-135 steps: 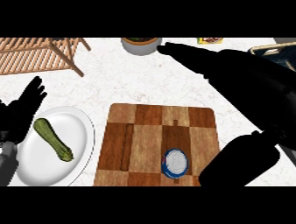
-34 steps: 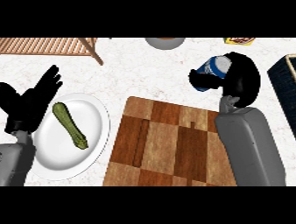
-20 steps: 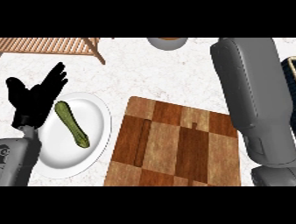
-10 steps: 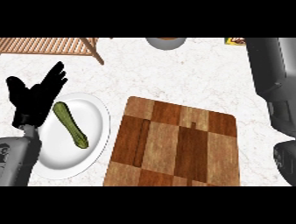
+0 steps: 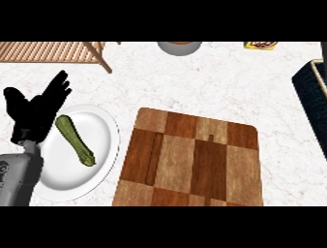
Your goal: Pick the can from the cutting board and place it in the basket
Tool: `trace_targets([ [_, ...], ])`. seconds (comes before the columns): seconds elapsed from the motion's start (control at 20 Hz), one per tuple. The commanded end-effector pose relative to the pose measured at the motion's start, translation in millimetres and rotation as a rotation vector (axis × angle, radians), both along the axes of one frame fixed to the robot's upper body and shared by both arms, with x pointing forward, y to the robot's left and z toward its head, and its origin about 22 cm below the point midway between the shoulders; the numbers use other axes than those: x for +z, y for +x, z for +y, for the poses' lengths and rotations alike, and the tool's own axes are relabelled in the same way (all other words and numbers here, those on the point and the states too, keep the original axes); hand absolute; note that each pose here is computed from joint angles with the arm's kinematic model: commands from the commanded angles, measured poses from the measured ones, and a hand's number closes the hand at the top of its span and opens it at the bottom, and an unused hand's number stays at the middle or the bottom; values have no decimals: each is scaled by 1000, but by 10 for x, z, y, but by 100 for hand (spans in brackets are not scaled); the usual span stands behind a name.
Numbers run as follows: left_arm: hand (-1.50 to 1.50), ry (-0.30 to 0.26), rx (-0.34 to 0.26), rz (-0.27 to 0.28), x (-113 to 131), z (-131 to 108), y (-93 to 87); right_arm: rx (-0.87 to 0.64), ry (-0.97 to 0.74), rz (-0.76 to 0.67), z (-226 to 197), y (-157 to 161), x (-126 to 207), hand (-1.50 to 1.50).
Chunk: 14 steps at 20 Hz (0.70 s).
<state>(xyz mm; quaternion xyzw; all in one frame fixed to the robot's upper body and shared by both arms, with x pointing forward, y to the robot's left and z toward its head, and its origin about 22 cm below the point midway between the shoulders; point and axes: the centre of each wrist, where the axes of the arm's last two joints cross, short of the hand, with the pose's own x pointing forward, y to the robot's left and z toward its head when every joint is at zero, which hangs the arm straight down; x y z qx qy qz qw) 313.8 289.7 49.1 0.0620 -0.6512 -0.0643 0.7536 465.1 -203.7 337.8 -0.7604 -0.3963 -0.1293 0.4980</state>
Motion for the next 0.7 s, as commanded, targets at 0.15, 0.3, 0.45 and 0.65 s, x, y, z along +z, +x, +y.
trace_targets([
  [0.15, 0, -6, 20, 19, -129, 36, -106, -216, 140, -42, -215, 49, -104, 150],
  [0.3, 0, -1, 42, 8, -27, 70, -98, -218, 135, -17, -476, 16, -64, 150],
  [0.45, 0, 4, 45, 5, -110, 205, -179, -223, 109, 18, -721, 37, -377, 150],
  [0.65, 0, -6, 59, 34, -18, 94, -47, -187, 134, -17, -527, 56, -475, 150],
])
